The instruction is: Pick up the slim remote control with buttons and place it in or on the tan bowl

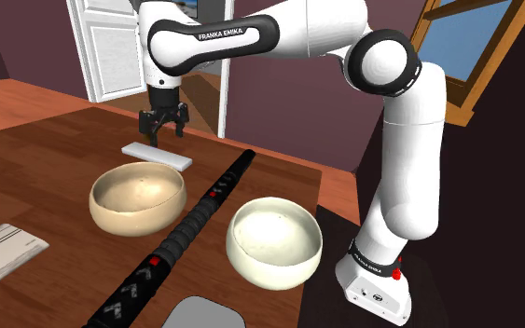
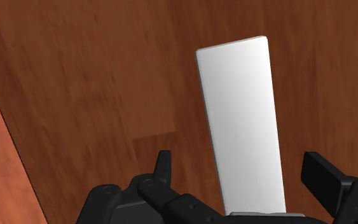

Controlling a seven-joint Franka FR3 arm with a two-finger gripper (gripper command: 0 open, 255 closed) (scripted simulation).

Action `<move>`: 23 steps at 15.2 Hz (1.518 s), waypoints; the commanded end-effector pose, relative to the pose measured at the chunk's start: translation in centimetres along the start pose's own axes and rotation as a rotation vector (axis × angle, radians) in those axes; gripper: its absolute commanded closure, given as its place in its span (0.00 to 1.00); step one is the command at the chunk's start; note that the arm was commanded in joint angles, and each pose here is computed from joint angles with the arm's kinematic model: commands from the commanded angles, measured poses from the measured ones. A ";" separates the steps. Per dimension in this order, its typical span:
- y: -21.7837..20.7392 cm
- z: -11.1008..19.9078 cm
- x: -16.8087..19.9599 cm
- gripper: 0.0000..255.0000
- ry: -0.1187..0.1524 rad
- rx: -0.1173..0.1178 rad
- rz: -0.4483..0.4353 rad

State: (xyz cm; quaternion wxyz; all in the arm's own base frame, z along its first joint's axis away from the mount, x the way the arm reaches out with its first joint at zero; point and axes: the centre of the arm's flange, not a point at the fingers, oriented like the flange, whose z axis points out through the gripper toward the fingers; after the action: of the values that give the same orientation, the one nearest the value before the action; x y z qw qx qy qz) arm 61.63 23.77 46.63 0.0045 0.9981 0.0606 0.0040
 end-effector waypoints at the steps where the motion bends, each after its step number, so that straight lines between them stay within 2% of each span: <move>1: -2.1 1.3 1.8 0.00 -0.005 -0.010 -0.020; 9: -2.2 5.3 1.9 0.00 -0.006 -0.010 -0.022; 17: -2.2 5.3 1.9 0.00 -0.006 -0.010 -0.022; 18: -2.2 5.3 1.9 1.00 -0.006 -0.010 -0.022; 23: -2.2 5.3 1.9 1.00 -0.006 -0.010 -0.022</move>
State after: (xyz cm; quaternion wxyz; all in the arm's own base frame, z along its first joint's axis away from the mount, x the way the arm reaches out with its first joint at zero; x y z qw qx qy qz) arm 63.34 26.12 41.35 0.0099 0.9974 0.0717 0.0019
